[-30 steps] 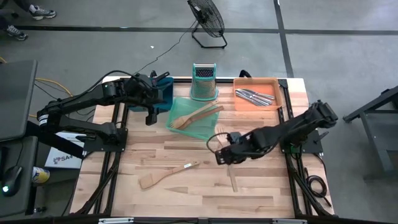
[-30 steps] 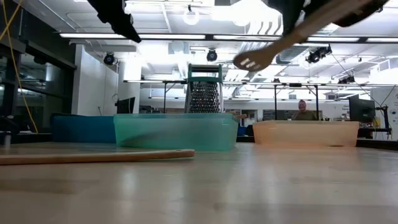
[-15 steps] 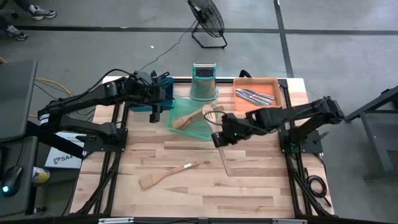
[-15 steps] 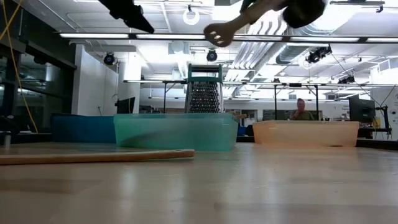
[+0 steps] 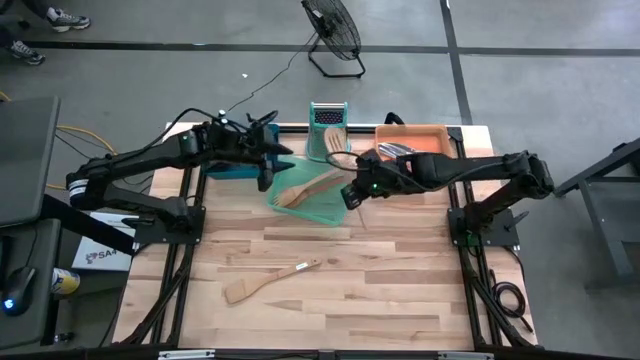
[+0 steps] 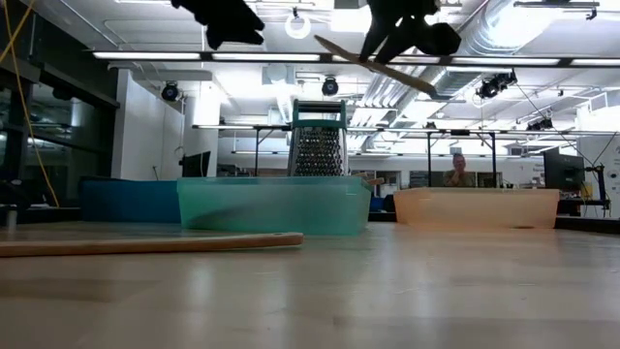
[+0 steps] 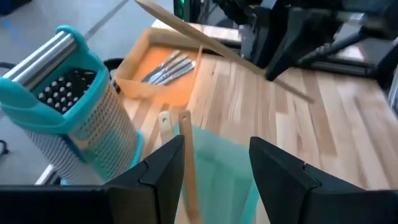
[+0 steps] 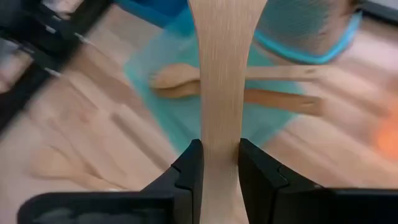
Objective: Pick & Place Kitchen Items
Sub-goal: Put the wooden spoon into the green bin
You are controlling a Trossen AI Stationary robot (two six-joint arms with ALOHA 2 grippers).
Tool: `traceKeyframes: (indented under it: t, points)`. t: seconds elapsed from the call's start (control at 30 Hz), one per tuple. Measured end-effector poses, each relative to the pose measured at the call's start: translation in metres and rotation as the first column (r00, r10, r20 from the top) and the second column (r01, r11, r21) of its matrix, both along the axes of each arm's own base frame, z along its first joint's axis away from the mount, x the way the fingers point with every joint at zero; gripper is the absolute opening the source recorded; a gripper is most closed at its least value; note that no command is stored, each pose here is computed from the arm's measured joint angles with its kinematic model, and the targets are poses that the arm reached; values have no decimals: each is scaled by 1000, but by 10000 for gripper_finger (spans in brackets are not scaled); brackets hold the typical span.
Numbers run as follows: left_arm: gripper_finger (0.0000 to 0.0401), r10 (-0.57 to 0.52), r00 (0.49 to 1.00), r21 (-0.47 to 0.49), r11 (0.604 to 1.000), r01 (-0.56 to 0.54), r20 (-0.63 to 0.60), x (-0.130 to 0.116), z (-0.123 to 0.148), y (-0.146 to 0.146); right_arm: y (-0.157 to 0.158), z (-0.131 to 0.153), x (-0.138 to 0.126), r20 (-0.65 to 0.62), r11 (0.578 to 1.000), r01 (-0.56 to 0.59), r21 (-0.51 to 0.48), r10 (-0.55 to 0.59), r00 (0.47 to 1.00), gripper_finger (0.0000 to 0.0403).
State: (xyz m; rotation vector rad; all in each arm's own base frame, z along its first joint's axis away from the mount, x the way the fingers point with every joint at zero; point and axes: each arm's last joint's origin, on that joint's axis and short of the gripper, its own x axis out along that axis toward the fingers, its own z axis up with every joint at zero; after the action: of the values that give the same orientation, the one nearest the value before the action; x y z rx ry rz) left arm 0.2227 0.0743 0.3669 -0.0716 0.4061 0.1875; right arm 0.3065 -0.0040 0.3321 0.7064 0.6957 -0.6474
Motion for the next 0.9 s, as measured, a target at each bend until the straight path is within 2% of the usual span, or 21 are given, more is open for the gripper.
traceKeyframes:
  t: [0.1,0.23,0.4,0.6,0.77,0.9]
  points:
    - [177,17,999,-31,999,-16,33,12,-3,4,-10,7,-13,-40,998,4,-63,-7,999,68]
    - [177,34,999,-74,997,-31,41,29,-12,10,-22,26,-37,-33,989,-1,-146,-3,999,68]
    - [177,17,993,-117,993,-3,119,48,-16,16,-35,48,-60,-17,958,-52,-282,50,999,68]
    - [177,-25,965,-151,986,66,260,70,-16,21,-46,57,-61,-11,912,-115,-394,121,993,68]
    - [177,-6,956,-183,981,63,292,81,-22,26,-55,62,-59,19,891,-181,-416,208,978,68]
    - [177,-10,945,-173,982,70,326,88,-23,28,-65,66,-57,62,869,-252,-427,306,950,68]
